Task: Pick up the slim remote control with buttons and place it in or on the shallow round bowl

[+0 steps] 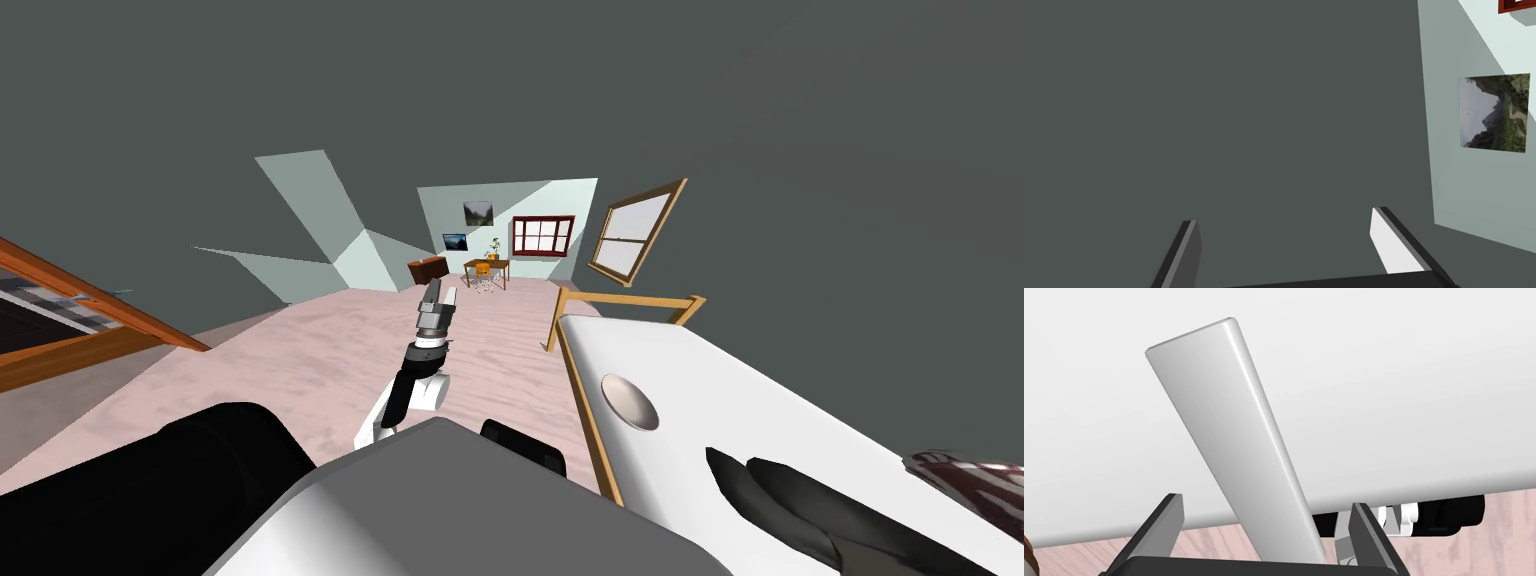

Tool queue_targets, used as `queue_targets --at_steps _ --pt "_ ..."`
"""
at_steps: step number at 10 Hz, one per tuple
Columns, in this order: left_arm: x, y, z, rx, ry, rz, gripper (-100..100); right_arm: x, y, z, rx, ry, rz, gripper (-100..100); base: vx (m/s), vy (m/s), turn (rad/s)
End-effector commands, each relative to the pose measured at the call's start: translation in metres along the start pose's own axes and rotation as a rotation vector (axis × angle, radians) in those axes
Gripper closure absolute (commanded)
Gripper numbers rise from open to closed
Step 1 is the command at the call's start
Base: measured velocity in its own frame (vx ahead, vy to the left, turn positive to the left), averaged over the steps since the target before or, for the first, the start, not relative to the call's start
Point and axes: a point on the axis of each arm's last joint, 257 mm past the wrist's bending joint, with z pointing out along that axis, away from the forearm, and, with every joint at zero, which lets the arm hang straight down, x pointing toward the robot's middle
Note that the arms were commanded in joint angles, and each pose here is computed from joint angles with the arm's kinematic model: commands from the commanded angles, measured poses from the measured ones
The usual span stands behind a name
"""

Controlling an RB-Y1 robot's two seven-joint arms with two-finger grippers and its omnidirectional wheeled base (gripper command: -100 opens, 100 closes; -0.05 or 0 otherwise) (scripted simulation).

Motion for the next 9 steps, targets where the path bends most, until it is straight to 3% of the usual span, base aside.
queue_targets --at_steps 1,6,7,8,9 --pt "0.000 0.000 0.000 0.000 0.000 0.000 0 0.017 0.014 0.001 -0.026 0.039 -0.031 -100 0.041 0.025 0.122" --pt "0.000 0.000 0.000 0.000 0.000 0.000 0 0.056 0.064 0.007 -0.120 0.135 -0.111 -100 0.072 0.045 0.143" --pt "0.000 0.000 0.000 0.000 0.000 0.000 0 0.054 0.060 0.006 -0.107 0.126 -0.099 -100 0.033 0.021 0.022" --pt "0.000 0.000 0.000 0.000 0.000 0.000 0 0.055 0.061 0.006 -0.109 0.128 -0.103 0 0.006 0.004 -0.004" --pt "0.000 0.000 0.000 0.000 0.000 0.000 0 0.052 0.072 0.016 -0.107 0.127 -0.090 -100 0.008 -0.018 0.085"
